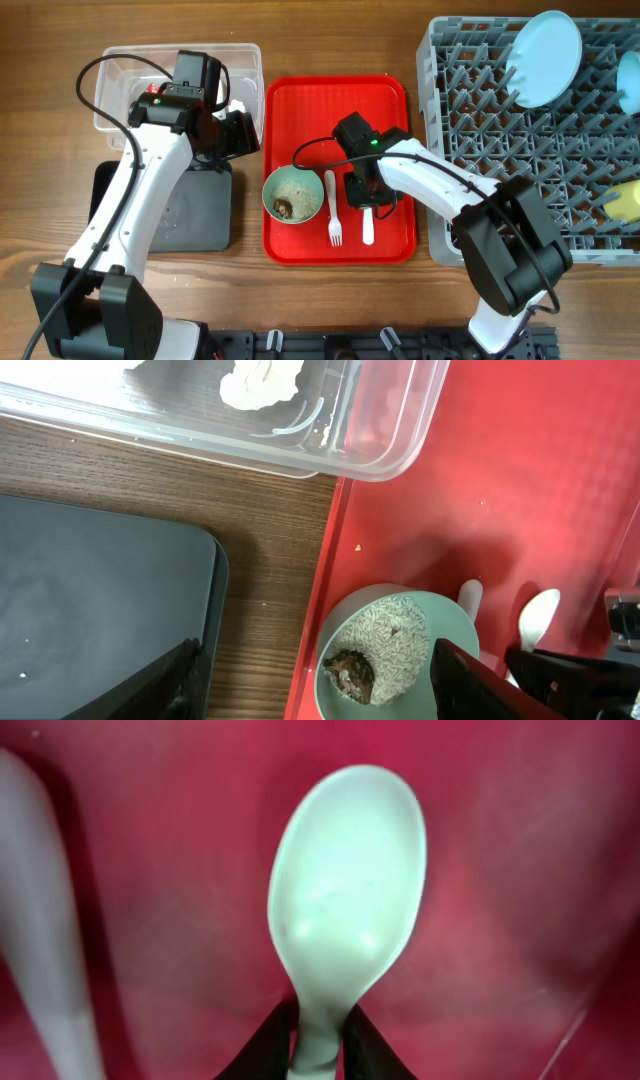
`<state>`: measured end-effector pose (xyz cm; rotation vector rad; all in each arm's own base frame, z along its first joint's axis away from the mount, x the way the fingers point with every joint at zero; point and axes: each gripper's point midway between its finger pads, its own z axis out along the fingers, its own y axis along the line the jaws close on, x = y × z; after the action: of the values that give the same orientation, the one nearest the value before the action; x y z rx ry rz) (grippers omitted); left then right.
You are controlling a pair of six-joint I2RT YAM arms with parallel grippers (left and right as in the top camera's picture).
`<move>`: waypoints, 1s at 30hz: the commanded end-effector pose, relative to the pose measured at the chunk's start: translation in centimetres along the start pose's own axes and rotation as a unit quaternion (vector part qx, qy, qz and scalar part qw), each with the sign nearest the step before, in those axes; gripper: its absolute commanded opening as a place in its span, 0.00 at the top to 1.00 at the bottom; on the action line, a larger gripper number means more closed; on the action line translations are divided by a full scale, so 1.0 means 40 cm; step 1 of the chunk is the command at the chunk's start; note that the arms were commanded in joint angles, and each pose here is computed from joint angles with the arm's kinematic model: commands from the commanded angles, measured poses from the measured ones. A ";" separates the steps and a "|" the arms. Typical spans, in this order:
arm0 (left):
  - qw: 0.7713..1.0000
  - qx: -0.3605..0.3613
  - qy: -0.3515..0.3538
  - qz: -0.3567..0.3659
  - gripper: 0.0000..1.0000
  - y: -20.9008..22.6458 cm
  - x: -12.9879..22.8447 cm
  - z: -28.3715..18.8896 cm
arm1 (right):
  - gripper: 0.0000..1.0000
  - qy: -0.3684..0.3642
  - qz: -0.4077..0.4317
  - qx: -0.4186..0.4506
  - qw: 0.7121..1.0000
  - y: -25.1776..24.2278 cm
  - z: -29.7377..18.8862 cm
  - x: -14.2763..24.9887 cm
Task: Sort waste into correct bins and load items into the dishwasher rack
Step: 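Grasp the white spoon on the red tray with the right gripper, then carry the white spoon into the rack's left edge and release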
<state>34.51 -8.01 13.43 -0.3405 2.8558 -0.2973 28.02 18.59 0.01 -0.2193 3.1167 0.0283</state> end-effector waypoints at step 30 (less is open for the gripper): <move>1.000 0.001 -0.016 0.002 0.28 0.001 -0.012 -0.022 | 0.96 -0.187 0.002 -0.060 0.981 -0.163 -0.394 -0.159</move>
<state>34.51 -8.01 13.43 -0.3405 2.8558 -0.2973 32.70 15.18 11.09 -0.1409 2.8839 0.2222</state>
